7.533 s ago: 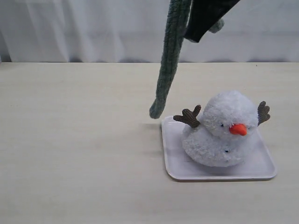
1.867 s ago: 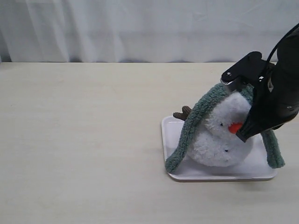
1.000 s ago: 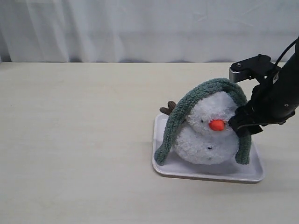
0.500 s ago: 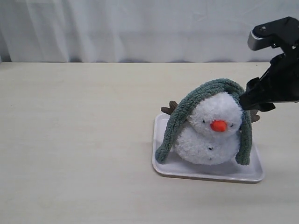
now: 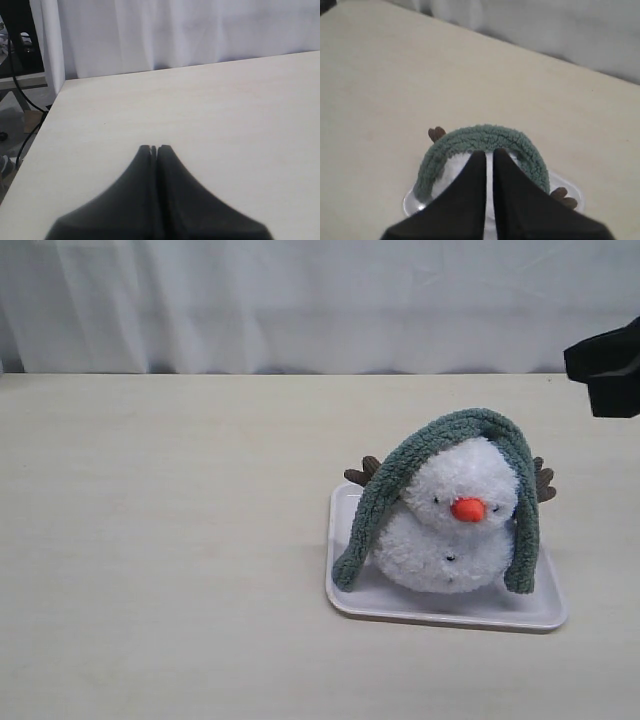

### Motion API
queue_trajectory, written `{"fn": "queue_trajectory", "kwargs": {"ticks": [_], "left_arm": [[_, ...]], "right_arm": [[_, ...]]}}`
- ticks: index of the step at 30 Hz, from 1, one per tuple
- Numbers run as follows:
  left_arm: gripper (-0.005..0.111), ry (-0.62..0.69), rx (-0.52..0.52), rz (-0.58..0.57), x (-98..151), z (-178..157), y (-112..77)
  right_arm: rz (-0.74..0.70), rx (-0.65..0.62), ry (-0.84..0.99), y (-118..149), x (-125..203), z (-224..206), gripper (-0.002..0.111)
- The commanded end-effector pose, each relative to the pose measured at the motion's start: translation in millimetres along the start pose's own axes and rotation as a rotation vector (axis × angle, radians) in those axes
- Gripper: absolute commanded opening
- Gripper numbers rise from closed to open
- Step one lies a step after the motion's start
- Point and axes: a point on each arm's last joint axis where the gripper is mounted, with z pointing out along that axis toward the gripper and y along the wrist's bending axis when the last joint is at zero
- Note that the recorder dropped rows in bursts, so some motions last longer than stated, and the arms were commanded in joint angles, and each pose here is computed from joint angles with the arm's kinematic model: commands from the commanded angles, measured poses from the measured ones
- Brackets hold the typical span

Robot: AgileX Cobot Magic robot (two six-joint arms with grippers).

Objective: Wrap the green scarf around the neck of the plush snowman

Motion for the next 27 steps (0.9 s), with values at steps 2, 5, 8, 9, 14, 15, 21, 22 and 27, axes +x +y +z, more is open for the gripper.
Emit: {"fn": "queue_trajectory", "kwargs": {"ticks": [2,5,8,9,14,15,21,22,27], "left_arm": [[0.000,-0.009,0.006,-0.009,0,0,-0.5],[0.000,-0.009,0.006,-0.009,0,0,-0.5],[0.000,-0.009,0.006,-0.007,0,0,-0.4],[0.000,-0.009,0.006,-0.007,0,0,-0.4],[0.000,-0.062,-0.012,0.057,-5,0,1.0],[0.000,-0.118,-0.012,0.050,-10,-1,1.0],[0.000,-0.395,0.013,-0.267,-34,-7,3.7],[0.000,-0.432,0.007,-0.285,-37,-8,5.0],[0.000,-0.627,0.017,-0.521,-51,-17,12.7]], "right_arm": [[0.031,0.033,-0.163,5,9,-20,0.004],[0.026,0.037,-0.191,7,11,-28,0.004],[0.020,0.041,-0.207,8,11,-33,0.004],[0.015,0.042,-0.210,8,11,-34,0.004],[-0.007,0.039,-0.200,9,12,-35,0.004],[-0.007,0.039,-0.200,9,12,-35,0.004],[-0.009,0.039,-0.197,9,12,-34,0.004],[-0.011,0.037,-0.193,9,13,-34,0.004],[-0.009,0.033,-0.156,9,23,-27,0.004]]}}
